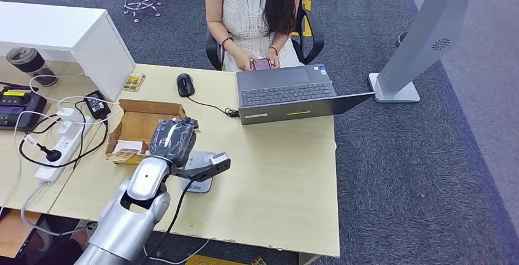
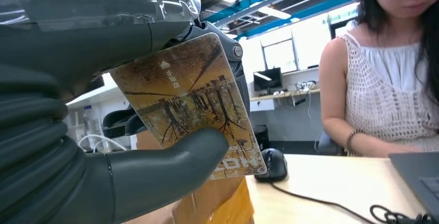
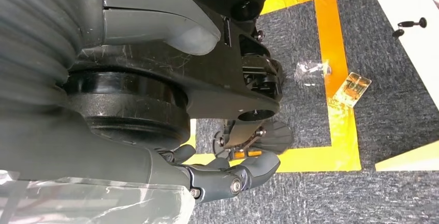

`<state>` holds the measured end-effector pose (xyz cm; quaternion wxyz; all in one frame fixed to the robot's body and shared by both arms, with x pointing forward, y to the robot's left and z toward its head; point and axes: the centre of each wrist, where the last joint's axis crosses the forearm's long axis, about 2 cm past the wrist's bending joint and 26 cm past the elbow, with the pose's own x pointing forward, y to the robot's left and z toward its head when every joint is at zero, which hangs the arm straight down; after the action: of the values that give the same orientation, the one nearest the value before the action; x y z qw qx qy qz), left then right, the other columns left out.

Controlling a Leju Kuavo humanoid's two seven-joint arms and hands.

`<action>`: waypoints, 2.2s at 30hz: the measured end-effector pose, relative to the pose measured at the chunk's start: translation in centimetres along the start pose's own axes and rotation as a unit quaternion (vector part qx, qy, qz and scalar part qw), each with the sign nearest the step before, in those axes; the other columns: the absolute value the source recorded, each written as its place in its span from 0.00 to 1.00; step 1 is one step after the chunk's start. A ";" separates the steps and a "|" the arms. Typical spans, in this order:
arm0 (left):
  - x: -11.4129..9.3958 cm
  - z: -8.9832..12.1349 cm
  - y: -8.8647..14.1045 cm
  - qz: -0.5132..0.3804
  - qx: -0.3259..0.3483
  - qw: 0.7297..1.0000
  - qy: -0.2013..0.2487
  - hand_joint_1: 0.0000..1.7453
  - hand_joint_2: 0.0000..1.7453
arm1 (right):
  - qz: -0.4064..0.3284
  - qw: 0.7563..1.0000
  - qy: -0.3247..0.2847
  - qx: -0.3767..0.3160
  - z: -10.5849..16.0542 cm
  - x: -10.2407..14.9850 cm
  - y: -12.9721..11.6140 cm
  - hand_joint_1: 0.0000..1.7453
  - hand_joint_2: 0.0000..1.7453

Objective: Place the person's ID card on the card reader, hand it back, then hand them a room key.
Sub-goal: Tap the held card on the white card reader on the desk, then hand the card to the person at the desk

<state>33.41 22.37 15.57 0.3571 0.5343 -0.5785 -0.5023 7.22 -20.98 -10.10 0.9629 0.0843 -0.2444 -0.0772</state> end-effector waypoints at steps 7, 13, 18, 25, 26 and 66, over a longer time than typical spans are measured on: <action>-0.2 -0.2 0.3 -0.001 0.012 1.000 0.005 1.00 1.00 | 0.001 1.000 0.001 0.000 0.0 0.0 0.0 0.00 1.00; -2.6 -2.6 2.5 -0.028 0.077 0.995 0.053 1.00 1.00 | 0.010 1.000 0.005 0.004 0.0 0.0 0.1 0.00 1.00; -6.8 -6.6 6.5 -0.080 0.129 0.986 0.067 1.00 1.00 | 0.030 0.999 0.014 0.006 0.0 0.0 0.2 0.00 1.00; -10.7 -9.8 8.6 -0.126 0.114 0.980 0.101 1.00 1.00 | 0.039 0.999 0.023 0.012 0.0 0.1 0.3 0.00 1.00; -11.1 -10.0 8.5 -0.130 0.110 0.980 0.104 1.00 1.00 | 0.039 0.999 0.024 0.011 0.0 0.1 0.3 0.00 1.00; -5.4 -2.5 4.6 -0.056 0.153 0.986 0.038 0.00 1.00 | 0.048 0.999 0.026 -0.005 0.0 -0.1 0.2 0.00 1.00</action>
<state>35.57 26.83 21.32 0.2642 0.6329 -0.6034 -0.4068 7.19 -20.73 -10.07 0.9718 0.0701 -0.2231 -0.0298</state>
